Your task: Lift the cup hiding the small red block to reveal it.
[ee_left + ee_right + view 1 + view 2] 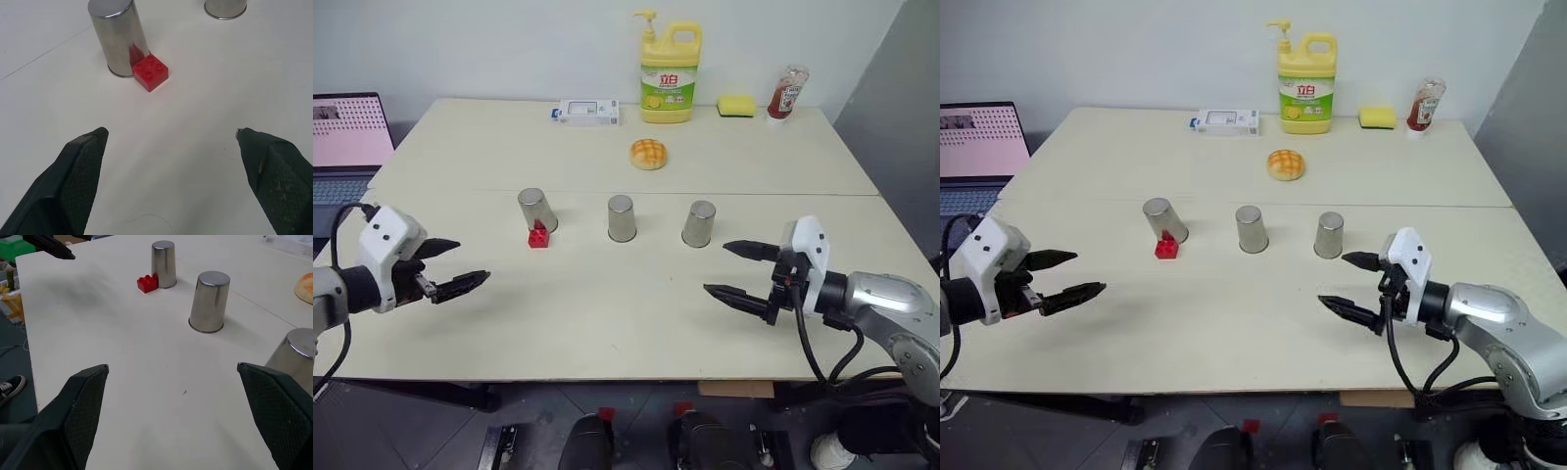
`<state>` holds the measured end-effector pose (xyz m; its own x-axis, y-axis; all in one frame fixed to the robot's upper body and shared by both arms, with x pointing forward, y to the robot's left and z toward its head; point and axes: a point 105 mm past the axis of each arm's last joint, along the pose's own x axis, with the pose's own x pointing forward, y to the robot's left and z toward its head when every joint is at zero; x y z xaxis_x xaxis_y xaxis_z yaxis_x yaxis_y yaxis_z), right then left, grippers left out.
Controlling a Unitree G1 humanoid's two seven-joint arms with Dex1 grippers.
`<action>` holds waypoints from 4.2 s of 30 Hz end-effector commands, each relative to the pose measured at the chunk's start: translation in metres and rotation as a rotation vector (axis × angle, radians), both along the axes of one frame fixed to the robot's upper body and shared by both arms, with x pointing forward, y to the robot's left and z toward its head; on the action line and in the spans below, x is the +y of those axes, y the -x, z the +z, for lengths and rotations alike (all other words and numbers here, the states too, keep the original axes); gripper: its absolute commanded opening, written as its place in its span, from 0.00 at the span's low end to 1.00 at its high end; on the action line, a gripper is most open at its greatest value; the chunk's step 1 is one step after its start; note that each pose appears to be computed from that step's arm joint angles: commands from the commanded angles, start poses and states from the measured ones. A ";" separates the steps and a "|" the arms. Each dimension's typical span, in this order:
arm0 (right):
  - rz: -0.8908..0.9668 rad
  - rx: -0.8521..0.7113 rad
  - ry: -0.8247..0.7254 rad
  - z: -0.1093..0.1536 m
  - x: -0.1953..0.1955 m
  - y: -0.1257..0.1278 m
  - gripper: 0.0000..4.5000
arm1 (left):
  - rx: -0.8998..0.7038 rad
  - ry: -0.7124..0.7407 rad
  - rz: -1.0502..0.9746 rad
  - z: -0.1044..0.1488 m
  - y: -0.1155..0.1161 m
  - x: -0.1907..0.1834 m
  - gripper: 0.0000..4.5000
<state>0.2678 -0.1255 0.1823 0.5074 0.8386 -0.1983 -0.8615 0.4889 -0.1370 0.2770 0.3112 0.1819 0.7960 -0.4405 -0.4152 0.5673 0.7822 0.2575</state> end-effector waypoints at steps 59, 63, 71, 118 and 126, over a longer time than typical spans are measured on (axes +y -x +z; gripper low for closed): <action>0.080 -0.036 0.028 0.012 0.004 -0.002 1.00 | -0.061 -0.010 -0.011 0.009 0.004 -0.019 0.99; 0.079 -0.034 0.027 0.011 0.004 -0.001 1.00 | -0.061 -0.012 -0.012 0.009 0.004 -0.018 0.99; 0.076 -0.027 0.029 0.008 0.004 0.001 1.00 | -0.041 -0.010 -0.016 0.008 0.004 -0.019 0.99; -0.130 -0.144 0.091 0.024 0.078 -0.089 1.00 | -0.079 0.006 -0.212 0.023 -0.010 -0.066 0.99; -0.109 -0.096 0.113 0.023 0.118 -0.118 1.00 | -0.071 -0.005 -0.214 0.020 -0.008 -0.067 0.99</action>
